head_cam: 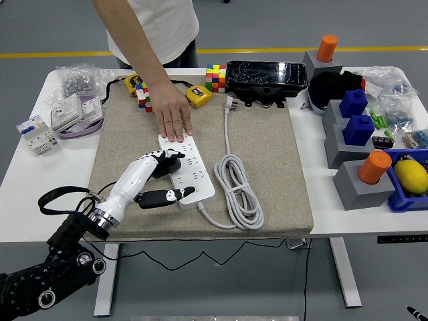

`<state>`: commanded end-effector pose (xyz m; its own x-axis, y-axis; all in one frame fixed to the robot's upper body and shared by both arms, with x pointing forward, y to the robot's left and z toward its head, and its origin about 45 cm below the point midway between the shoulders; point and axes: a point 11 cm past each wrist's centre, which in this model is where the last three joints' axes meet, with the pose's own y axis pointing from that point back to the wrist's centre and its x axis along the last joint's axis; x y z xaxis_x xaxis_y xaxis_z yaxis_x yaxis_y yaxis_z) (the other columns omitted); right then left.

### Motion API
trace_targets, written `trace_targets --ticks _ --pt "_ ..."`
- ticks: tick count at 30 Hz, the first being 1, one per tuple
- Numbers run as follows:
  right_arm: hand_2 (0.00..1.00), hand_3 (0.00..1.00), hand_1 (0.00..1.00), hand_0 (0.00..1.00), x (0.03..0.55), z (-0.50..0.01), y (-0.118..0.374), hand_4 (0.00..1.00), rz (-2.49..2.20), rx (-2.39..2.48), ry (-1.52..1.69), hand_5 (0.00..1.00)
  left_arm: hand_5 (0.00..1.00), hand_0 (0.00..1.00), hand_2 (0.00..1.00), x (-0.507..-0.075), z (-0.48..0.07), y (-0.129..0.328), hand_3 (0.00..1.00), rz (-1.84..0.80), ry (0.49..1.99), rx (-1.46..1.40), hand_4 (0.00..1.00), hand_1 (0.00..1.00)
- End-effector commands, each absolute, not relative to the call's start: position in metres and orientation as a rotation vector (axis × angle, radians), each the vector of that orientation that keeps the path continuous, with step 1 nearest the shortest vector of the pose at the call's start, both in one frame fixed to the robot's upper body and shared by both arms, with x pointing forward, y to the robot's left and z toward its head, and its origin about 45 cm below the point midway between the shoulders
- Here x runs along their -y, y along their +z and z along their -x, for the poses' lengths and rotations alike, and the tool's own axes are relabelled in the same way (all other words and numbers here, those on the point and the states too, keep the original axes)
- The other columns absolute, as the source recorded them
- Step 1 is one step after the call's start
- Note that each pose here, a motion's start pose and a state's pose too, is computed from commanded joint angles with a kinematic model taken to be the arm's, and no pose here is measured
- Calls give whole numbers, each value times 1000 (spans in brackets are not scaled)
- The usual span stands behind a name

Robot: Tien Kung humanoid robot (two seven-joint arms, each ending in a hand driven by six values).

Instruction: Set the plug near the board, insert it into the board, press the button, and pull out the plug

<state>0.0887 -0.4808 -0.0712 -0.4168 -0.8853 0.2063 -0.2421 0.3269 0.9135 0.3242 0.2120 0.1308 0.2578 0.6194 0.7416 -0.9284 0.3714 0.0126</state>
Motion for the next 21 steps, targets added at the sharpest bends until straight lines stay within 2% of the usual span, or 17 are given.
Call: trace_targets --ticks 21 --pt "677 603 663 570 480 -90 -71 974 -1000 1855 -1101 491 652 794 815 -190 -332 133 776 -520 1060 695 942 840"
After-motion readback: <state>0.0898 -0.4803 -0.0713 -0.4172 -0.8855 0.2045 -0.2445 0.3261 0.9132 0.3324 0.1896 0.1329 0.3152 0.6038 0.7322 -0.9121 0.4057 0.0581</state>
